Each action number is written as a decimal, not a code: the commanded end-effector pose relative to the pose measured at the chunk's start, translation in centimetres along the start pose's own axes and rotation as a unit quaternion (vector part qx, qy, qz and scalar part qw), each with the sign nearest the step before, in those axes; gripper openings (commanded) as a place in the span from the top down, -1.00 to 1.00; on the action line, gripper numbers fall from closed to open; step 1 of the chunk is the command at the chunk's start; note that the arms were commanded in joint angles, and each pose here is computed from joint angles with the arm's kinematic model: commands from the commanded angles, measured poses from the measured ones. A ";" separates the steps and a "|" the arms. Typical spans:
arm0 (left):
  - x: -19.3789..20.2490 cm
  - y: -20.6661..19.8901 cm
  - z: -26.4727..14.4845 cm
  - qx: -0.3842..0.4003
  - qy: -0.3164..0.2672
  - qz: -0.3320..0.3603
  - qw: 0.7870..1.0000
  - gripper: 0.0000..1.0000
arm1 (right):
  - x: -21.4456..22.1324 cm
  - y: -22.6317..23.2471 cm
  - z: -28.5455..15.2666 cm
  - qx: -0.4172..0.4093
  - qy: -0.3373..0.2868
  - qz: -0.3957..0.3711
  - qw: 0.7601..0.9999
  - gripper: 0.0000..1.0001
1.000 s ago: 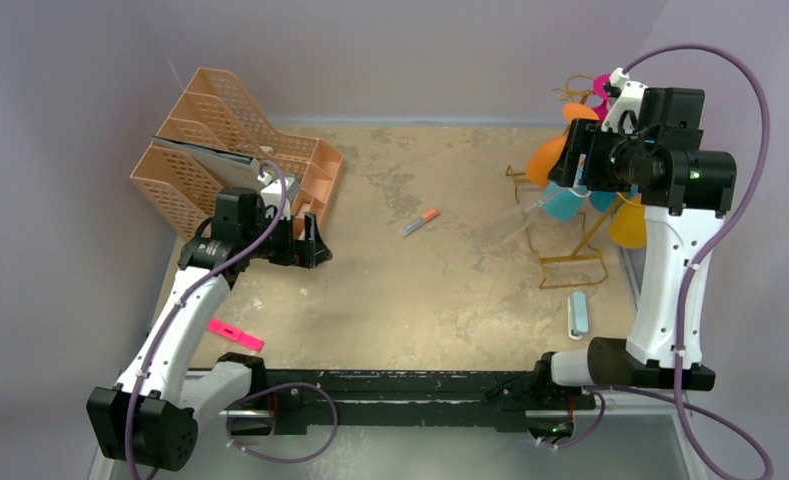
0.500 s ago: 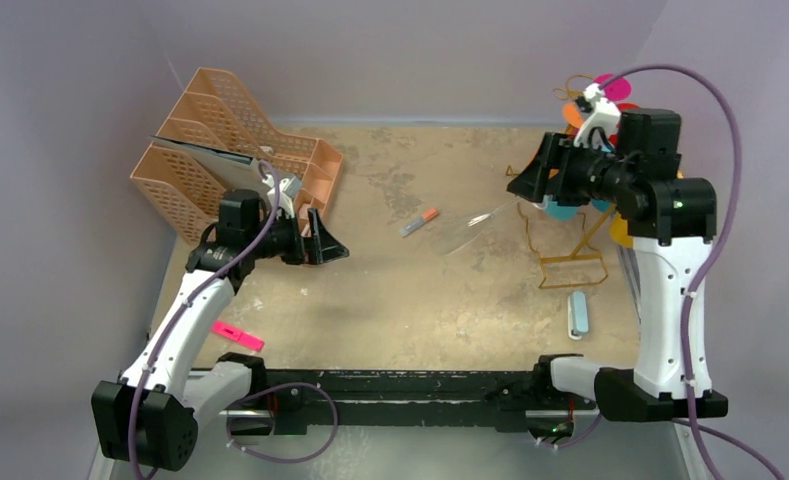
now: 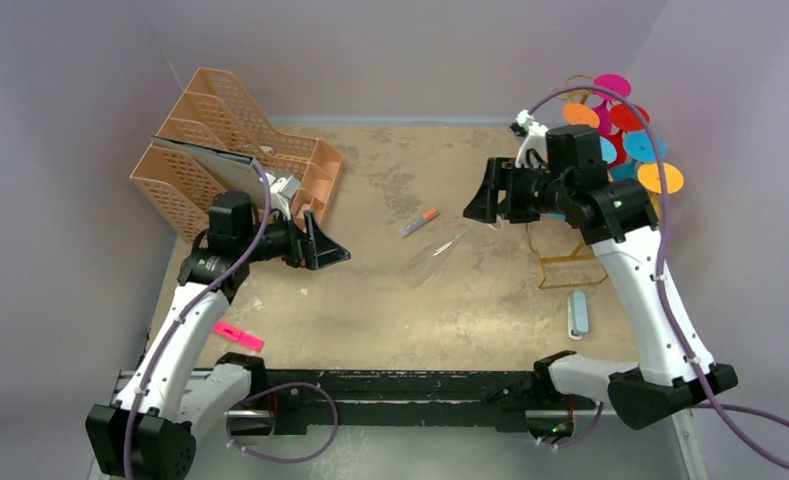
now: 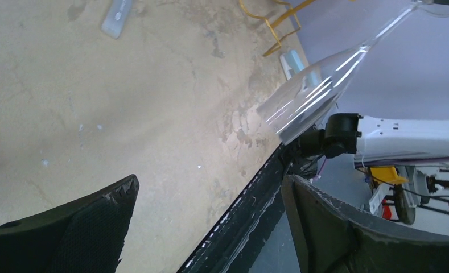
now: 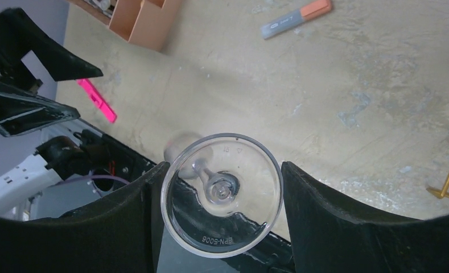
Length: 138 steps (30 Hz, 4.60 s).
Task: Take the wine glass off the wine glass rack
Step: Place the wine glass at the center of the board.
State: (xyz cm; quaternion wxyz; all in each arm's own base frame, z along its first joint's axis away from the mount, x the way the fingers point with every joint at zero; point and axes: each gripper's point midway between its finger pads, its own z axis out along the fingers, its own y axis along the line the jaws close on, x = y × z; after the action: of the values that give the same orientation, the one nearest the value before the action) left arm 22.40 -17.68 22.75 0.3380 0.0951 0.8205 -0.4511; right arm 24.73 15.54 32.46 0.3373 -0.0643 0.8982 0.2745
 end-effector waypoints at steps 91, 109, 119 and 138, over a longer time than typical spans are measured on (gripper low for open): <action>4.7 -10.1 8.8 0.169 0.173 0.301 0.922 1.00 | 7.4 5.8 5.0 0.003 0.050 -0.271 0.961 -0.04; 3.2 -11.5 6.7 0.227 0.165 0.224 0.933 1.00 | 7.5 10.2 6.1 -0.185 -0.199 -0.416 0.868 -0.10; 3.9 -12.3 5.6 0.258 0.189 0.203 0.925 1.00 | 5.1 12.2 4.5 -0.196 -0.292 -0.529 0.772 -0.19; 4.3 -12.5 4.9 0.266 0.206 0.200 0.920 1.00 | 2.4 14.0 3.0 -0.187 -0.339 -0.552 0.738 -0.03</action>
State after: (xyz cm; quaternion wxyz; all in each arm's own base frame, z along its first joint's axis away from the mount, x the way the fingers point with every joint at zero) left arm 16.05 -29.23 24.41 0.1856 0.4142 0.7158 -0.5307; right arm 20.71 29.12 30.78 0.6436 -0.5328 0.5100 0.2046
